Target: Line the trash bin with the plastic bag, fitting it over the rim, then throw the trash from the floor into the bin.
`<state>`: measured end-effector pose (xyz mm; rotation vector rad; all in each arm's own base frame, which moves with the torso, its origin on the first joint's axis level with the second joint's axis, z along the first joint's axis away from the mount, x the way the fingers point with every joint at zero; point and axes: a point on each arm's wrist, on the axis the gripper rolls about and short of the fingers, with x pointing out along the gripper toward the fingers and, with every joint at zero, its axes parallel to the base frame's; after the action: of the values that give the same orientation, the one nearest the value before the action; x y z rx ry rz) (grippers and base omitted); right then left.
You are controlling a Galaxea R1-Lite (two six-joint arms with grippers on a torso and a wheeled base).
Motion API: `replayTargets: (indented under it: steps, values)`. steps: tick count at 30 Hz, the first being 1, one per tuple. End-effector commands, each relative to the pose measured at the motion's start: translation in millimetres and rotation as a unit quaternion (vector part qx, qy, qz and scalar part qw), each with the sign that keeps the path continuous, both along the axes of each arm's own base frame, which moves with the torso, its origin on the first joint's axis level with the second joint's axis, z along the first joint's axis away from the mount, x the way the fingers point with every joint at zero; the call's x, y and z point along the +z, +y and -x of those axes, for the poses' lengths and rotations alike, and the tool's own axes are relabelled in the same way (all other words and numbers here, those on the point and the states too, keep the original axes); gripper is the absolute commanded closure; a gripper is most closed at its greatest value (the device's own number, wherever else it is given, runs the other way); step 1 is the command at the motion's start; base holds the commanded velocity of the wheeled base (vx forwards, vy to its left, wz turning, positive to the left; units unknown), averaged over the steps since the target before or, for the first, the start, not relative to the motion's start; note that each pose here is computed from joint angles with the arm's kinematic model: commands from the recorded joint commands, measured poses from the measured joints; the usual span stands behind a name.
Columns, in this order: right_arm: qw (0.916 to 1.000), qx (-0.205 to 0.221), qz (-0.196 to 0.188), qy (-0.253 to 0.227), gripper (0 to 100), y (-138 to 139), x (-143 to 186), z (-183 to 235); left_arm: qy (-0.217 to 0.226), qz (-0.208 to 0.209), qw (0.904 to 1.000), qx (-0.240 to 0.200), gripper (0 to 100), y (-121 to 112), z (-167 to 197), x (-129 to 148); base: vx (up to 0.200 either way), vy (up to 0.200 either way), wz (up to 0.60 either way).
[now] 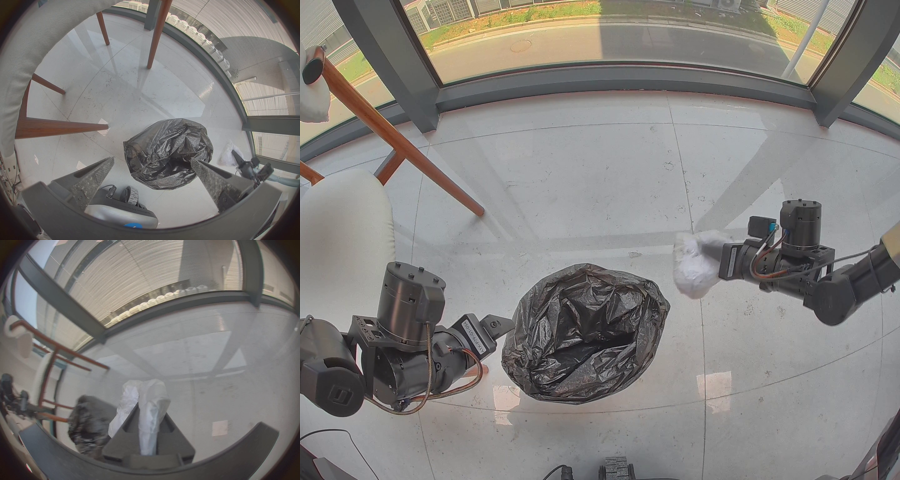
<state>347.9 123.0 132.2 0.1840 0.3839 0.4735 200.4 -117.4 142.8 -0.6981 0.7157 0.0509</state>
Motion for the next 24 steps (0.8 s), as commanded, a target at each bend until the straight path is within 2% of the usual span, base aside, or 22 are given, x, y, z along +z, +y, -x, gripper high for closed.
replayTargets:
  steps: [1, 2, 6, 10, 15, 16, 22, 24]
  values:
    - [0.9951, 0.097, -0.016, 0.007, 100, 44.1, 21.7, 66.9, -0.013, 0.006, 0.9999, -0.001, 0, -0.8, -1.2, 3.2, 0.000, 0.000, 0.00]
    - [0.9926, 0.120, -0.011, 0.011, 100, 59.8, 16.8, 72.1, -0.014, -0.001, 0.9999, -0.006, 0, -0.3, -1.1, 2.7, 0.000, 0.000, 0.00]
    - [0.9869, 0.159, -0.002, 0.027, 100, 90.2, 1.5, 75.7, -0.017, -0.008, 0.9998, -0.011, 0, 0.1, -1.2, 3.2, 0.000, 0.000, 0.00]
    - [0.9831, 0.180, 0.006, 0.034, 100, 118.2, -12.5, 73.5, -0.020, -0.008, 0.9997, -0.012, 0, -0.2, -1.7, 4.1, 0.000, 0.000, 0.00]
    - [0.9809, 0.191, 0.007, 0.035, 100, 138.5, -21.8, 66.1, -0.028, -0.003, 0.9995, -0.012, 0, -0.9, -2.8, 5.1, 0.000, 0.000, 0.00]
    - [0.9813, 0.189, 0.007, 0.033, 0, 139.9, -21.7, 65.1, -0.030, -0.004, 0.9995, -0.013, 0, -1.1, -3.1, 5.4, 0.000, 0.000, 0.00]
    - [0.9831, 0.180, 0.006, 0.030, 0, 133.3, -17.0, 66.1, -0.037, -0.012, 0.9991, -0.019, 0, -0.4, -3.4, 6.8, 0.000, 0.000, 0.00]
    - [0.9842, 0.176, -0.002, 0.018, 0, 124.5, -2.2, 73.3, -0.059, -0.004, 0.9980, -0.021, 0, -1.0, -3.7, 11.7, 0.000, 0.000, 0.00]
